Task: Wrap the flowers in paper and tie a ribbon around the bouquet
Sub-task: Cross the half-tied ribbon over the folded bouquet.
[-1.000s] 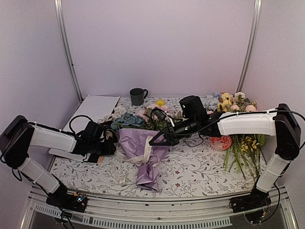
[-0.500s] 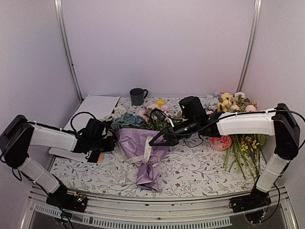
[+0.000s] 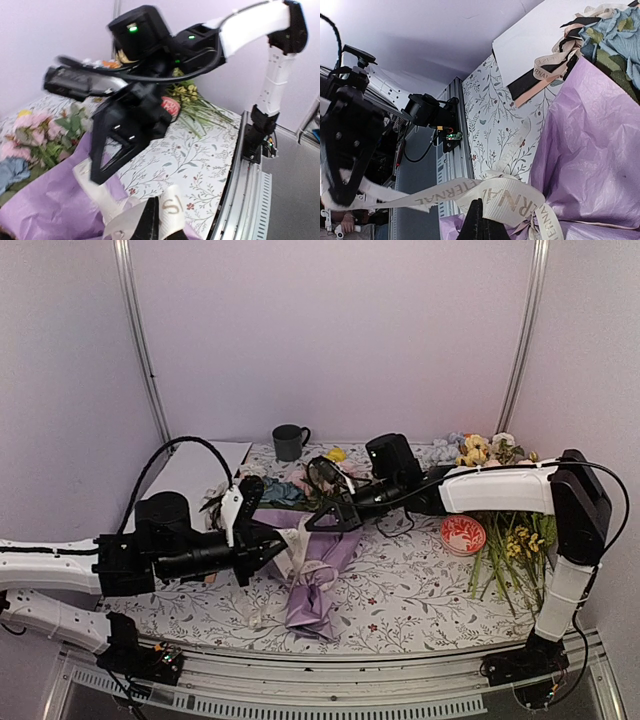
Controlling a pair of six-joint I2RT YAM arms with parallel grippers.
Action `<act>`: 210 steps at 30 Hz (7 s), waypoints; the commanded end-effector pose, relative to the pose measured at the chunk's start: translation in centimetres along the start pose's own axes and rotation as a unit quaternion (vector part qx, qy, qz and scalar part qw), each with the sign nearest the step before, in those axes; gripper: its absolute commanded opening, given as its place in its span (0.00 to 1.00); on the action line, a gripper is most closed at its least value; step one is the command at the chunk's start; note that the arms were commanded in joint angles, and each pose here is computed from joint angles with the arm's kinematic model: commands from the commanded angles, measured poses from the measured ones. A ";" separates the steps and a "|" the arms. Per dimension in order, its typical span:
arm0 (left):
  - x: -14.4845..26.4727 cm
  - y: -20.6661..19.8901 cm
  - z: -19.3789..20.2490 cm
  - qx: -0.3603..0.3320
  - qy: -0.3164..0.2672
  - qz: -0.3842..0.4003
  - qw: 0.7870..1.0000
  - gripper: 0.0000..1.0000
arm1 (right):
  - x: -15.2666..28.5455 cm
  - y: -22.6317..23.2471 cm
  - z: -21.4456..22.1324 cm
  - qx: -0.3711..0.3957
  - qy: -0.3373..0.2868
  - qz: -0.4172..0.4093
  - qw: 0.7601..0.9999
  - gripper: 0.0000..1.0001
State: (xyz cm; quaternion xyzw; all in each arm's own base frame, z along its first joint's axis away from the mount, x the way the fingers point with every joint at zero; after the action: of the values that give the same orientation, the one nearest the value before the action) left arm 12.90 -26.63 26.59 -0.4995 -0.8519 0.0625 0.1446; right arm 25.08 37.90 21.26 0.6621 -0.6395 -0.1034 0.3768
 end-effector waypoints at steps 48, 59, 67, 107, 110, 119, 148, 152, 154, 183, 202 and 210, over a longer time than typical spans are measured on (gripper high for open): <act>-16.3 -7.0 6.4 -0.319 0.221 0.099 0.916 0.80 | 0.1 -0.1 -1.1 0.022 0.015 -0.011 1.000 0.00; -16.8 -9.6 11.5 -0.395 0.420 0.139 0.805 0.83 | 0.1 -0.1 -0.9 0.022 0.016 -0.009 1.000 0.00; -12.1 -8.9 -0.6 -0.256 0.107 0.118 0.953 0.61 | -0.1 0.0 -0.9 0.018 0.013 -0.016 1.000 0.00; -1.4 6.3 5.2 0.008 -0.033 0.032 0.999 0.48 | -2.7 3.2 0.0 0.029 0.014 -0.096 0.995 0.00; -1.7 6.6 5.3 0.008 -0.029 0.029 0.999 0.42 | -2.7 3.1 0.1 0.031 0.017 -0.098 0.995 0.00; -3.2 6.4 4.9 0.012 -0.022 0.068 0.997 0.40 | -3.0 2.9 0.5 0.029 0.022 -0.098 0.995 0.00; -1.3 6.9 7.1 0.054 -0.031 0.048 0.997 0.00 | -0.1 -3.8 1.7 -0.017 0.071 0.018 0.997 0.21; -0.7 6.8 7.3 0.057 -0.036 0.052 0.996 0.00 | -1.7 -5.9 2.2 -0.017 0.115 0.027 0.993 0.13; -0.5 6.7 7.3 0.056 -0.037 0.053 0.996 0.00 | -2.0 -6.4 2.3 -0.011 0.123 0.026 0.992 0.12; -1.4 8.4 9.2 0.070 -0.020 -0.004 0.997 0.00 | -5.6 -4.8 7.4 -0.024 0.188 -0.199 0.962 0.08; -1.1 8.9 10.4 0.082 -0.016 -0.020 0.996 0.00 | -6.4 -4.1 6.7 -0.011 0.180 -0.198 0.964 0.25; -1.1 8.8 10.4 0.082 -0.015 -0.016 0.996 0.00 | -7.4 -4.0 7.3 0.004 0.195 -0.175 0.965 0.36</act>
State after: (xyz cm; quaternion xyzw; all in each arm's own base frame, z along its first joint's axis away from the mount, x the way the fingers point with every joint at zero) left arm 17.38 -23.15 14.30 -0.4754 -0.8514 0.1320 0.1781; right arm 22.67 40.85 11.30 0.7687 -0.4211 -0.0519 0.4787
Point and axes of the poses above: each gripper's point midway between its finger pads, its own x axis back along the fingers, its own y axis along the line the jaws close on, z = x × y, the point moved 7 cm from there along x, back along the fingers, and after that the axes turned 5 degrees about x, right-handed, at the moved point
